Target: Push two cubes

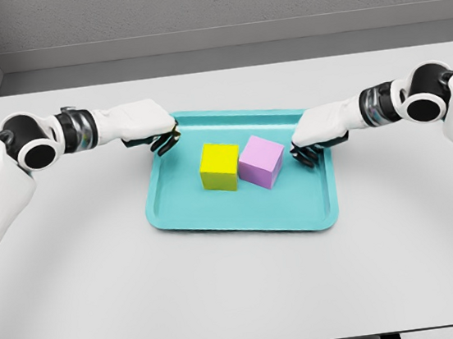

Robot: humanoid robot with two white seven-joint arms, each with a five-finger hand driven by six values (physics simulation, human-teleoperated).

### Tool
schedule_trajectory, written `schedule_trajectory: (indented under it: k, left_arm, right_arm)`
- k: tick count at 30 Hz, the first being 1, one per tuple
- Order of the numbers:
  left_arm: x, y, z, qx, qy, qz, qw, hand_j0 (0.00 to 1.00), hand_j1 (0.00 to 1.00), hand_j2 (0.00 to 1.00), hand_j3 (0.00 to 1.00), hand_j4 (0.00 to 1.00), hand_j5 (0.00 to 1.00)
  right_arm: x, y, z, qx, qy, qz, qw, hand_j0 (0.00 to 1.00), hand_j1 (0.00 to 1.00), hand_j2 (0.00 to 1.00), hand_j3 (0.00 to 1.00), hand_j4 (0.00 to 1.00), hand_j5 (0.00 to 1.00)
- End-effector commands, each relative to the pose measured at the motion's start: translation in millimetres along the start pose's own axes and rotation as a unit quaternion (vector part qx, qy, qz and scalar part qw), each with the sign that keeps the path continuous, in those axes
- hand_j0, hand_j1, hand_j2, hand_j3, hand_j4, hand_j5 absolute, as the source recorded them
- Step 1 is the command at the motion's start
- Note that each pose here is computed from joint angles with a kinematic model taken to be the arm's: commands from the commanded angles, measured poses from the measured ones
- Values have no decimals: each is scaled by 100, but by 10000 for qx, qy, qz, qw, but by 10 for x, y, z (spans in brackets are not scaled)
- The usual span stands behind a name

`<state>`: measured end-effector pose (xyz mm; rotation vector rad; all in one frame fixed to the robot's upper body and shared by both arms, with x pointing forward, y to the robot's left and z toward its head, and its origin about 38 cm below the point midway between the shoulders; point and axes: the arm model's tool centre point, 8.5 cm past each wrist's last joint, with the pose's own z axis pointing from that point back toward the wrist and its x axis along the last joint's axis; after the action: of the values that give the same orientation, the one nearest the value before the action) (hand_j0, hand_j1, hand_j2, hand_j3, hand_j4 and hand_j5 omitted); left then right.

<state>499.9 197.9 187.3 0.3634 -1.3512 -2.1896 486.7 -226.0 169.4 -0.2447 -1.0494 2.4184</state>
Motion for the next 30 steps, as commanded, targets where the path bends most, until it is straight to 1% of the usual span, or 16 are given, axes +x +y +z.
schedule_trajectory:
  k: [1, 3, 6, 7, 11, 14, 17, 20, 21, 22, 23, 24, 25, 27, 29, 30]
  left_arm:
    - [-7, 7, 8, 29, 7, 33, 10000, 2, 2, 2, 2, 2, 2]
    - [-7, 7, 8, 29, 7, 33, 10000, 2, 2, 2, 2, 2, 2]
    - [-10, 2, 11, 19, 10, 31, 10000, 2, 2, 2, 2, 2, 2]
    - [-12, 5, 14, 25, 13, 33, 10000, 2, 2, 2, 2, 2, 2]
    - [-5, 4, 5, 22, 3, 31, 10000, 2, 2, 2, 2, 2, 2]
    - [-2, 1, 3, 16, -1, 29, 10000, 2, 2, 2, 2, 2, 2]
    - [-2, 1, 3, 16, -1, 29, 10000, 2, 2, 2, 2, 2, 2]
    - [-2, 1, 3, 16, -1, 29, 10000, 2, 2, 2, 2, 2, 2]
    - [-2, 1, 3, 16, -1, 29, 10000, 2, 2, 2, 2, 2, 2]
    - [-2, 1, 3, 16, -1, 29, 10000, 2, 2, 2, 2, 2, 2]
    - [-2, 1, 3, 16, -1, 29, 10000, 2, 2, 2, 2, 2, 2]
    - [-2, 1, 3, 16, -1, 29, 10000, 2, 2, 2, 2, 2, 2]
    - [-2, 1, 3, 16, -1, 29, 10000, 2, 2, 2, 2, 2, 2]
    - [5, 1, -6, 13, -11, 28, 10000, 2, 2, 2, 2, 2, 2]
    - [7, -2, -9, 7, -15, 26, 10000, 2, 2, 2, 2, 2, 2]
    - [10, 1, -9, 10, -19, 20, 10000, 2, 2, 2, 2, 2, 2]
  right_arm:
    - [9, -22, -34, 10, 37, 97, 9999, 27, 27, 27, 27, 27, 27]
    - [40, -62, -70, -23, -13, 121, 9999, 27, 27, 27, 27, 27, 27]
    - [54, -85, -83, -39, -33, 140, 9999, 27, 27, 27, 27, 27, 27]
    - [54, -122, -80, -64, -33, 162, 9998, 27, 27, 27, 27, 27, 27]
    - [58, -172, -77, -105, -44, 181, 9998, 27, 27, 27, 27, 27, 27]
    - [72, -187, -98, -119, -69, 181, 9997, 27, 27, 27, 27, 27, 27]
    - [94, -245, -121, -155, -99, 222, 9996, 27, 27, 27, 27, 27, 27]
    - [42, -223, -65, -171, -24, 173, 9997, 28, 28, 28, 28, 28, 28]
    - [22, -221, -38, -193, 6, 154, 9997, 31, 31, 31, 31, 31, 31]
    - [-68, -174, 63, -184, 141, 89, 9997, 32, 32, 32, 32, 32, 32]
    - [-140, -169, 106, -209, 238, 6, 9995, 31, 31, 31, 31, 31, 31]
    - [-168, -177, 123, -235, 276, -26, 9993, 31, 31, 31, 31, 31, 31]
    - [-179, -199, 139, -252, 295, -17, 9992, 31, 31, 31, 31, 31, 31]
    - [-204, -309, 158, -317, 333, 31, 9989, 31, 31, 31, 31, 31, 31]
    - [-187, -426, 36, -368, 279, 9, 9989, 28, 28, 28, 28, 28, 28]
    - [-184, -475, 26, -394, 275, 29, 9988, 27, 27, 27, 27, 27, 27]
